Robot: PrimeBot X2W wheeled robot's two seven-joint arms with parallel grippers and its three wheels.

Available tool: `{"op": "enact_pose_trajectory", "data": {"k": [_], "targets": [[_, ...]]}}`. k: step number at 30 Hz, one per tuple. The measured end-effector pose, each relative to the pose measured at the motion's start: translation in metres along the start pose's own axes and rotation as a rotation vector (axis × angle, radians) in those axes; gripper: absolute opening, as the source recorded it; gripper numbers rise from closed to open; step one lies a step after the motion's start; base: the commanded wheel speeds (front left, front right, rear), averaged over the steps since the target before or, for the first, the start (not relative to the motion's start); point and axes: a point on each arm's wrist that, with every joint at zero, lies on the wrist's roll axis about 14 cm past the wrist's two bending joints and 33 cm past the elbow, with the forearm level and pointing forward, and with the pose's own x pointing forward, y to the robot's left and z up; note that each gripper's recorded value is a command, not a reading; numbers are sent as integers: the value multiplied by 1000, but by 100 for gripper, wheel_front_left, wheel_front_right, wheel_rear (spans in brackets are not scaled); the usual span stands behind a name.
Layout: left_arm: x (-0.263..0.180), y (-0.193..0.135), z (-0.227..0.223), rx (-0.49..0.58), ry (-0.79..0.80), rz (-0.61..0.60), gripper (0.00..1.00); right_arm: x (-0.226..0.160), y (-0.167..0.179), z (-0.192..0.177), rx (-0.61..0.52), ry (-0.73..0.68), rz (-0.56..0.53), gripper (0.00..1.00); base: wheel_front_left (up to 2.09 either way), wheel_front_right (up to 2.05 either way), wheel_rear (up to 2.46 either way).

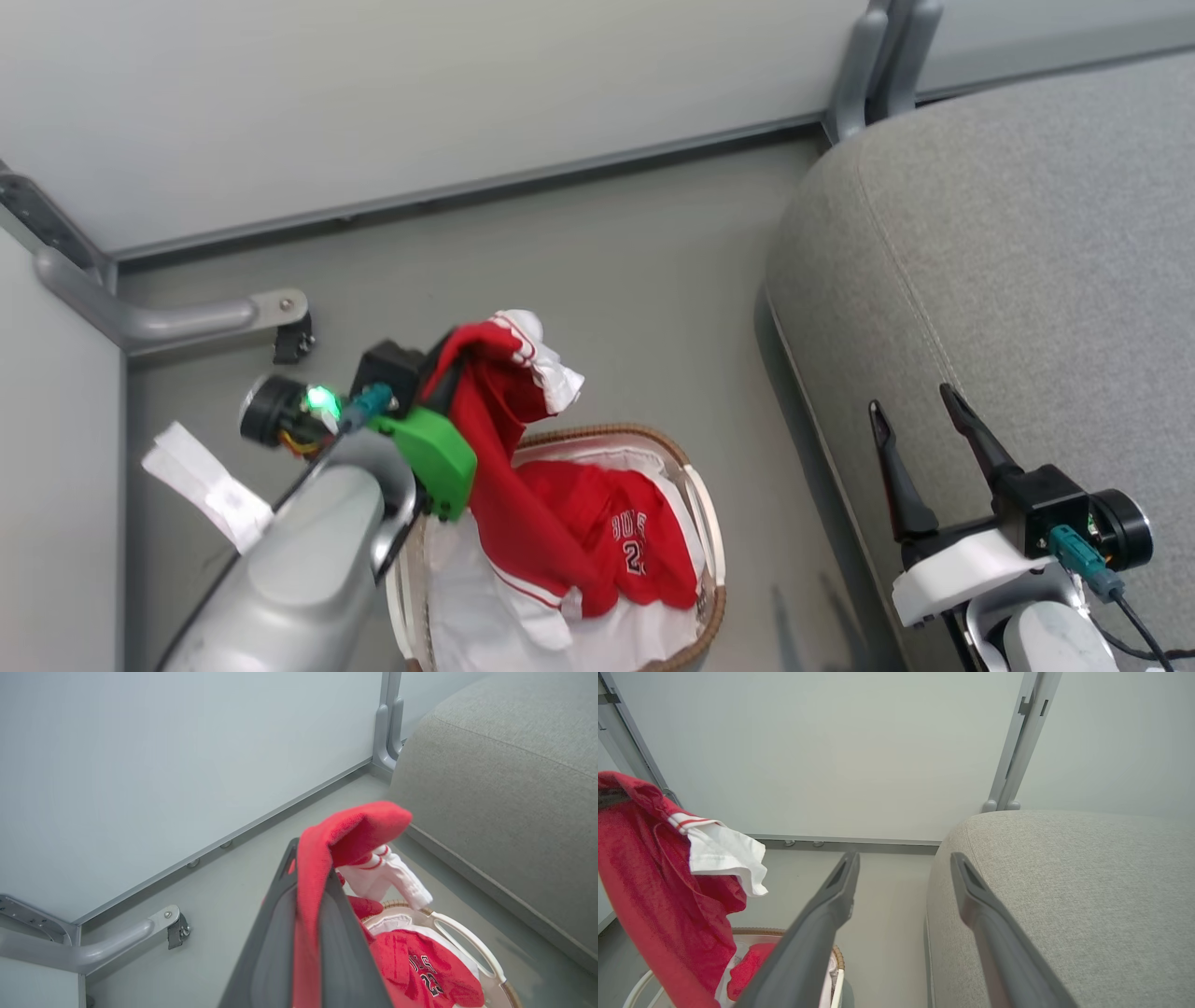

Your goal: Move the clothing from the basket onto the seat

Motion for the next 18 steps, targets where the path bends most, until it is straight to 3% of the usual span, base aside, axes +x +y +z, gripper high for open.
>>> {"op": "enact_pose_trajectory", "data": {"k": [12,18], "targets": [[-22,7,197,301,-375,-19,0,-14,17,35,-8,-102,49,100,0,0,0],[-31,1,252,381,-462,-24,0,-13,30,44,-12,-128,89,100,0,0,0]]}}
